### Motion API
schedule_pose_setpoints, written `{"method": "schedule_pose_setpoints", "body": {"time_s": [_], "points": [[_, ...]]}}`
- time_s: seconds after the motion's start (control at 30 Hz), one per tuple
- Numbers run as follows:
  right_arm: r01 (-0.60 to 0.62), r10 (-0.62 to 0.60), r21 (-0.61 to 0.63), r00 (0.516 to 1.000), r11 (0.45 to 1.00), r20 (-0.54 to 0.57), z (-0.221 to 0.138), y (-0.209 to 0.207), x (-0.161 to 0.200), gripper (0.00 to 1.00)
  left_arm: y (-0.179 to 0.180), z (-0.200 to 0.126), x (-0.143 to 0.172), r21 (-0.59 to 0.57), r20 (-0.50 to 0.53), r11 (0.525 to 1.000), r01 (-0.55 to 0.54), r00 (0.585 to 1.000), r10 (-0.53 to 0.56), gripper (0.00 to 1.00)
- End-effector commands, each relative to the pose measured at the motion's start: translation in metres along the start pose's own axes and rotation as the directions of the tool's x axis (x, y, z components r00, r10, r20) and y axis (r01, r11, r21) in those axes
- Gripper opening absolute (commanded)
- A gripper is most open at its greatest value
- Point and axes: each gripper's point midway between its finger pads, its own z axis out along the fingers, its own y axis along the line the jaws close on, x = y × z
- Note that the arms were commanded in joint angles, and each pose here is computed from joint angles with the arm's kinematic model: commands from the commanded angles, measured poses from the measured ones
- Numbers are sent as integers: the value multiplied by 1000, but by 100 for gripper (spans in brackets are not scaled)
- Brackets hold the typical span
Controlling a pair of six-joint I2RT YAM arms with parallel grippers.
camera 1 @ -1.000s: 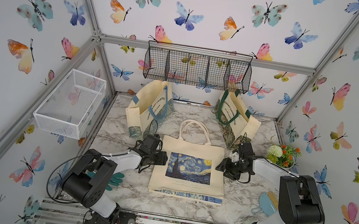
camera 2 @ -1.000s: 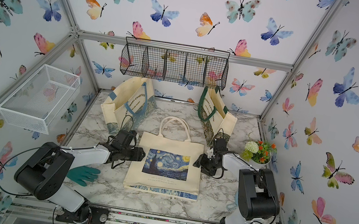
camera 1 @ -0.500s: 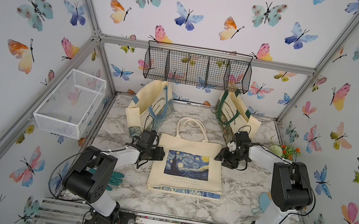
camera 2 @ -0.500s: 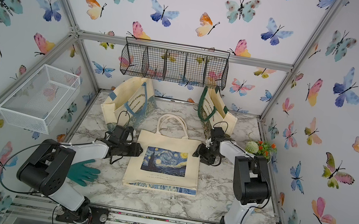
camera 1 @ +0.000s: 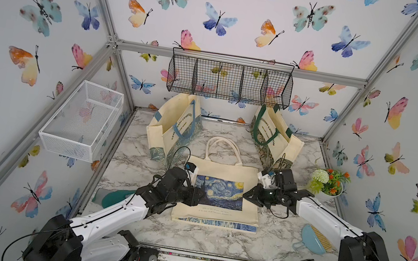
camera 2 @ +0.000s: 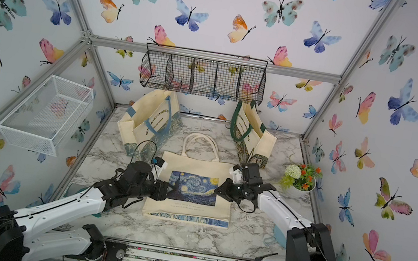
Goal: Put away the canvas bag
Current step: Adjust the canvas bag at the center of the board.
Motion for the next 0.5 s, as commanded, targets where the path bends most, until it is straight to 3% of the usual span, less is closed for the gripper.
{"method": "schedule_pose_setpoints", "body": {"time_s": [0.0, 0.1, 0.17, 0.33, 0.47], "points": [[55, -64, -110, 994, 992, -86, 31, 37, 17, 3, 0, 19, 35, 46, -126, 996, 78, 989, -72, 34], [58, -72, -107, 988, 993, -135, 52, 41, 28, 1, -1, 28, 54, 47, -190, 993, 105, 977, -95, 12], [58, -74, -101, 984, 993, -160, 61, 41, 35, 1, -5, 29, 62, 44, -209, 993, 107, 973, -96, 4], [85, -92, -43, 966, 995, -242, 85, 29, 59, 1, -3, 30, 81, 18, -242, 993, 116, 964, -108, 2], [144, -108, 89, 941, 986, -320, 107, 0, 78, 1, 7, 33, 96, -14, -270, 992, 128, 954, -127, 2]]}}
